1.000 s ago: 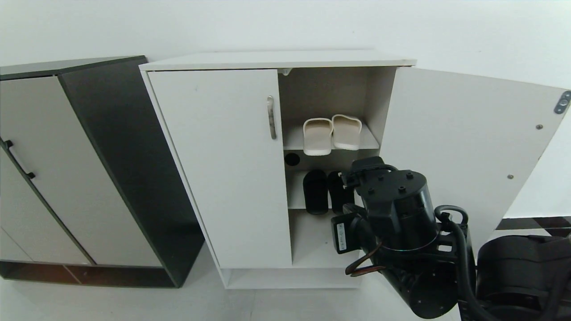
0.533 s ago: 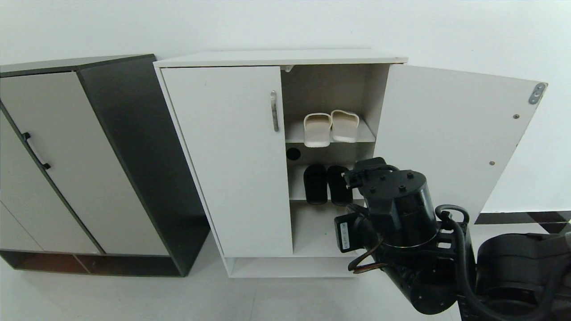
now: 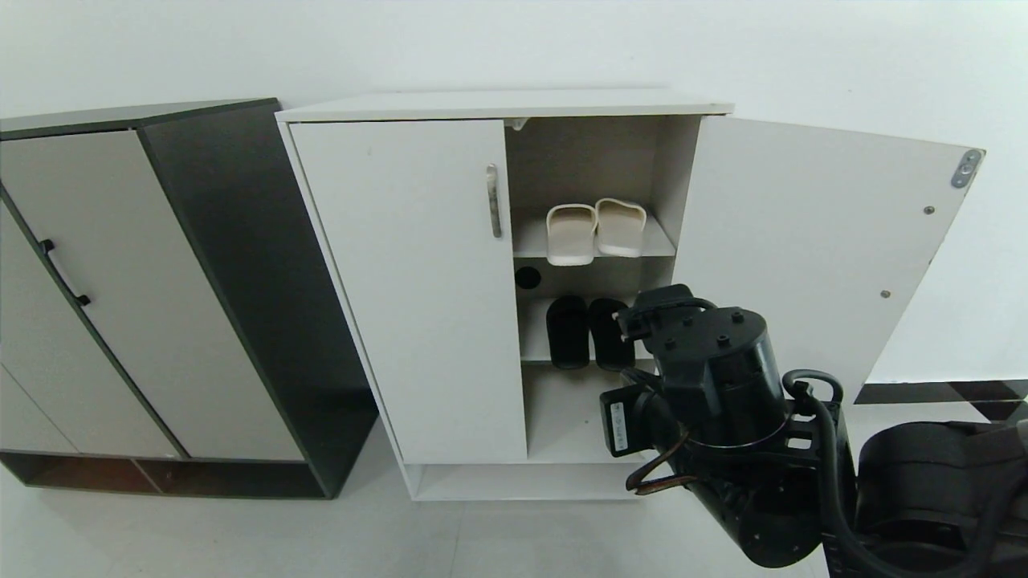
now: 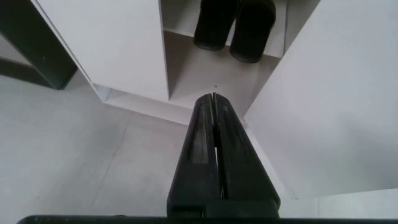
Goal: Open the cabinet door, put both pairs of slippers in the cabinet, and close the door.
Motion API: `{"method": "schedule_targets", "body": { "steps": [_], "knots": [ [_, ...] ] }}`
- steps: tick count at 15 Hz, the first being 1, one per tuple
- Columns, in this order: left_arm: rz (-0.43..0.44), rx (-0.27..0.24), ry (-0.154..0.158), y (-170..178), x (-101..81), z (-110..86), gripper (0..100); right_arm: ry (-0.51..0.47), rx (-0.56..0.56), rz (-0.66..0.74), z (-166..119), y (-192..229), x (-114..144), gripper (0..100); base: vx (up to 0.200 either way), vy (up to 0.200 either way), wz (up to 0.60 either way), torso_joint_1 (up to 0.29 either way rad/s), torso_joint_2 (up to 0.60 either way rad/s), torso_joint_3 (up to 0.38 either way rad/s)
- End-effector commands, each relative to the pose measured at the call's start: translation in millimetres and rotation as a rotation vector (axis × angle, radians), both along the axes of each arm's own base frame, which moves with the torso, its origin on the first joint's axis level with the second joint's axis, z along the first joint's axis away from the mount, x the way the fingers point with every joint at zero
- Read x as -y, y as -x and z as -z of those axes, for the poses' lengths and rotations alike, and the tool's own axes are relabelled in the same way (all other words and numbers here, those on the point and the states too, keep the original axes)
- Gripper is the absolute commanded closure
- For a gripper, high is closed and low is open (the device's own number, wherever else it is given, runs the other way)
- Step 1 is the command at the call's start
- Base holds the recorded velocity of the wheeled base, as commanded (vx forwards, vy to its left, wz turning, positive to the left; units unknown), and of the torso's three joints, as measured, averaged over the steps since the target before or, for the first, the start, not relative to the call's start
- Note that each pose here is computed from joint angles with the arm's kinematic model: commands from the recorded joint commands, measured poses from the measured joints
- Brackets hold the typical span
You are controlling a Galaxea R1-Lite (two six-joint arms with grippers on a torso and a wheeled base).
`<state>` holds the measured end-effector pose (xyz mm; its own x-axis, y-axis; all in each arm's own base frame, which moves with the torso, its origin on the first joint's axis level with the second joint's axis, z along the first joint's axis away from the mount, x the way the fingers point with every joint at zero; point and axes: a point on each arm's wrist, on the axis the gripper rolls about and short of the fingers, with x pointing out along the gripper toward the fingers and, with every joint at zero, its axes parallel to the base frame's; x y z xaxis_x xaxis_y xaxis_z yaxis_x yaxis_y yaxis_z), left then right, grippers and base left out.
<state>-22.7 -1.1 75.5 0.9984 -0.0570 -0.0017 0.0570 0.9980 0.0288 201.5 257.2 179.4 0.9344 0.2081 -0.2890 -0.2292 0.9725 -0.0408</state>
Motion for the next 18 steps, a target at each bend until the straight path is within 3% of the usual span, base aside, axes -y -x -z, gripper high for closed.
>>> {"method": "schedule_targets", "body": {
  "steps": [1,5,8,18],
  "knots": [
    [0.0,0.0,0.0,0.0,0.0,0.0,100,0.004,-0.003,0.001,1.4,-0.9,0.0,100,0.0,0.0,0.0,0.0,0.0,0.0],
    [0.0,0.0,0.0,0.0,0.0,0.0,100,0.008,-0.004,0.001,1.7,-0.9,0.1,100,0.0,0.0,0.0,0.001,-0.02,-0.015],
    [0.0,0.0,0.0,0.0,0.0,0.0,100,0.007,-0.003,0.001,1.3,-1.0,0.0,100,0.0,0.0,0.0,0.009,-0.18,-0.294],
    [0.0,0.0,0.0,0.0,0.0,0.0,100,0.011,-0.002,-0.001,1.3,-1.0,0.0,100,0.0,0.0,0.0,0.104,-0.48,-0.348]
  ]
}}
